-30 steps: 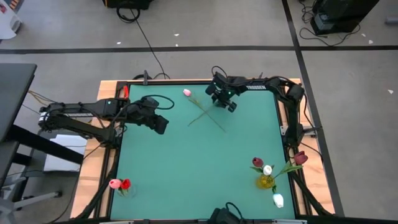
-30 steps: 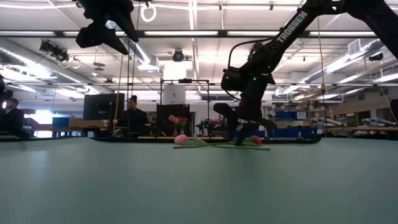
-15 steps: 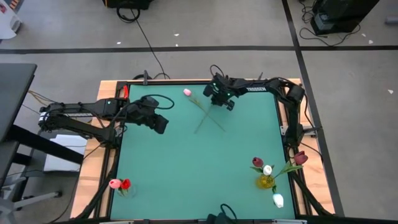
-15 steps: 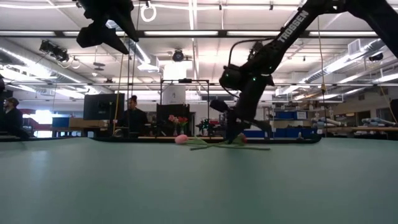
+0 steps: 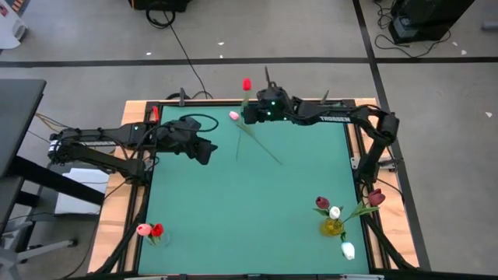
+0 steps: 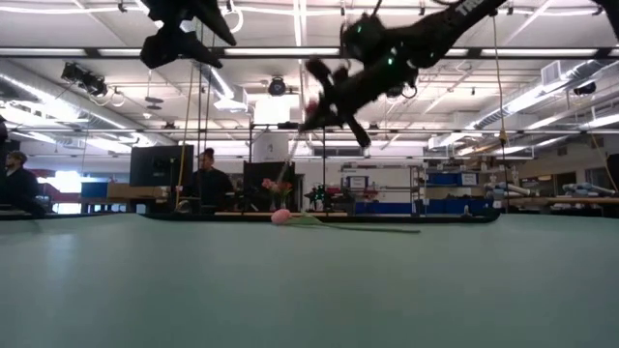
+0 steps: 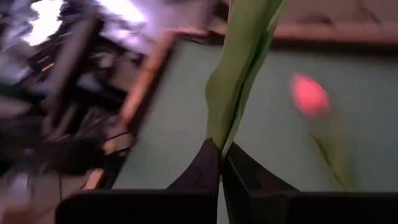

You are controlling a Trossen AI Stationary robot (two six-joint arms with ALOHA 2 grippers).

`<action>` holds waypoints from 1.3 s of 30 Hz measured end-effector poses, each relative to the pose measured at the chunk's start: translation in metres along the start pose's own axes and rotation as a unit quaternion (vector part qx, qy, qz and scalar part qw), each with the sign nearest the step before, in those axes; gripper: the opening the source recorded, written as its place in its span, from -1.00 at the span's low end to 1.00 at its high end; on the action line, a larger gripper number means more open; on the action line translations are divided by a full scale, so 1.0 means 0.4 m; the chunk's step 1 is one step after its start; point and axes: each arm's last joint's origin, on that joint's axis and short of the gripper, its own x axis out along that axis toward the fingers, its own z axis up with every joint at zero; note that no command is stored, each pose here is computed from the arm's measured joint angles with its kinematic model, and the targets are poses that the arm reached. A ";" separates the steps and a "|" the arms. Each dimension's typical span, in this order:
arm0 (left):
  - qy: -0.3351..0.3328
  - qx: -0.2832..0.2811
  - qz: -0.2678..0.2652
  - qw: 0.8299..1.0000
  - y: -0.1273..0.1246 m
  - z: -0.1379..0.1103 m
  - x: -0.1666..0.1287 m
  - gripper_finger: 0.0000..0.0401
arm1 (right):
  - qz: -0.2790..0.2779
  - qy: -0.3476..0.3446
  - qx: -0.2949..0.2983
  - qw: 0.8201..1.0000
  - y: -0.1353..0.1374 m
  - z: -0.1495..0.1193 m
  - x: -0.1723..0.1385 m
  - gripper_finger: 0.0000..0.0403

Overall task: Sort flowers into vase by color
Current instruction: Put the red tulip into the transparent flower vase

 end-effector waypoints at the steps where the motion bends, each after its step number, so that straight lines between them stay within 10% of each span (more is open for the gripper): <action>1: -0.007 -0.002 -0.006 1.000 -0.003 0.003 0.000 0.00 | 0.024 -0.007 -0.037 0.999 0.022 0.001 -0.009 -0.94; 10: -0.074 0.037 -0.070 0.994 -0.048 0.036 0.028 0.00 | 0.206 -0.066 -0.252 0.943 0.188 -0.035 -0.078 -0.94; 24: -0.087 0.063 -0.086 0.991 -0.079 0.043 0.137 0.00 | 0.275 -0.086 -0.299 0.910 0.239 -0.052 -0.106 -0.94; 39: -0.128 0.058 -0.088 0.986 -0.074 0.057 0.053 -0.11 | 0.290 -0.087 -0.299 0.905 0.241 -0.036 -0.123 -0.94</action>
